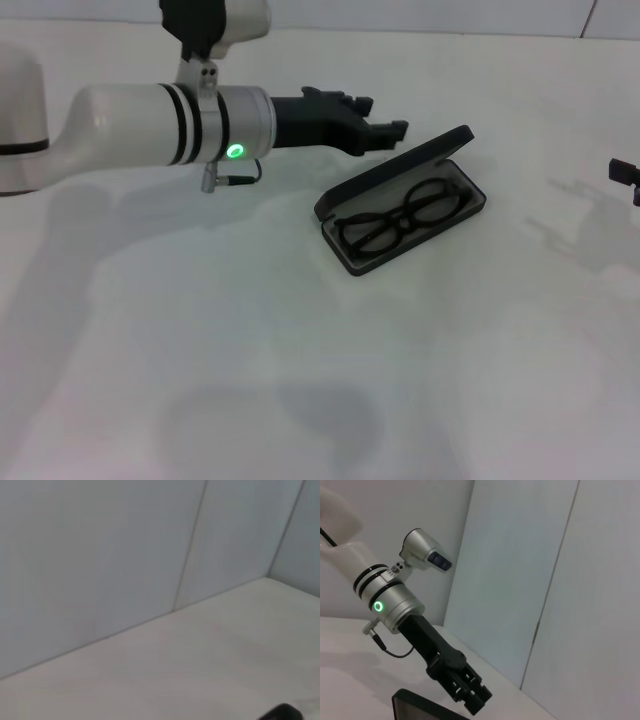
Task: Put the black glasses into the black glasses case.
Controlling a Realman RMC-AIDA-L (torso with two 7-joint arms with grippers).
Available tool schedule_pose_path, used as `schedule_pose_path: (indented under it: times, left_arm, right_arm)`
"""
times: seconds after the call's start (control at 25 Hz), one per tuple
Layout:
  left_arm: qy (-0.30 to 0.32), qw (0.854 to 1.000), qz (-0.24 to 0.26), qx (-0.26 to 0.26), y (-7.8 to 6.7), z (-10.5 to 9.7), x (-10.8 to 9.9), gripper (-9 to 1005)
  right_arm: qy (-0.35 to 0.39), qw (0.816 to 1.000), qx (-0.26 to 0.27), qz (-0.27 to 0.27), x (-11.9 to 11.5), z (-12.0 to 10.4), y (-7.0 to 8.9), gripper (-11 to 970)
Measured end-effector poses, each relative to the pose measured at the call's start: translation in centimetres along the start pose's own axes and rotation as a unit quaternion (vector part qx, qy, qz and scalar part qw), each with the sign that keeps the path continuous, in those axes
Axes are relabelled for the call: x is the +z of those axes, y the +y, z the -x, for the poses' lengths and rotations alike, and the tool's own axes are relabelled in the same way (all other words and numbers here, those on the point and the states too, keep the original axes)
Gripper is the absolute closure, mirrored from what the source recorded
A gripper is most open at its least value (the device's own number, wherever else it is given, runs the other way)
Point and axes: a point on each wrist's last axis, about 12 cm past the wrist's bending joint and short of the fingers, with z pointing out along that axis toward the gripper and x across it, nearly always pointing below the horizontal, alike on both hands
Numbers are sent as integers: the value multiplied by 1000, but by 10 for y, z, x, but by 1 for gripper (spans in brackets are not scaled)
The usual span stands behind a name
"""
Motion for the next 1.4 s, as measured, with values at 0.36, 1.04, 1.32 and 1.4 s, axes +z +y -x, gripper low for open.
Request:
schedule_pose_path:
  times: [0.36, 1.04, 1.32, 1.4]
  left_arm:
    - [46, 994, -70, 69, -31, -9, 18, 358]
    - [-109, 970, -182, 119, -45, 0, -15, 358]
    - [-187, 942, -217, 173, -28, -32, -95, 358]
    - [-194, 940, -212, 184, -28, -45, -106, 358]
  right_arm:
    - [3, 1000, 4, -10, -1, -3, -1, 330]
    - [-46, 992, 0, 115, 30, 11, 14, 325]
    - [-84, 972, -6, 218, 78, 21, 32, 283]
    - [-92, 970, -4, 225, 92, 22, 38, 283]
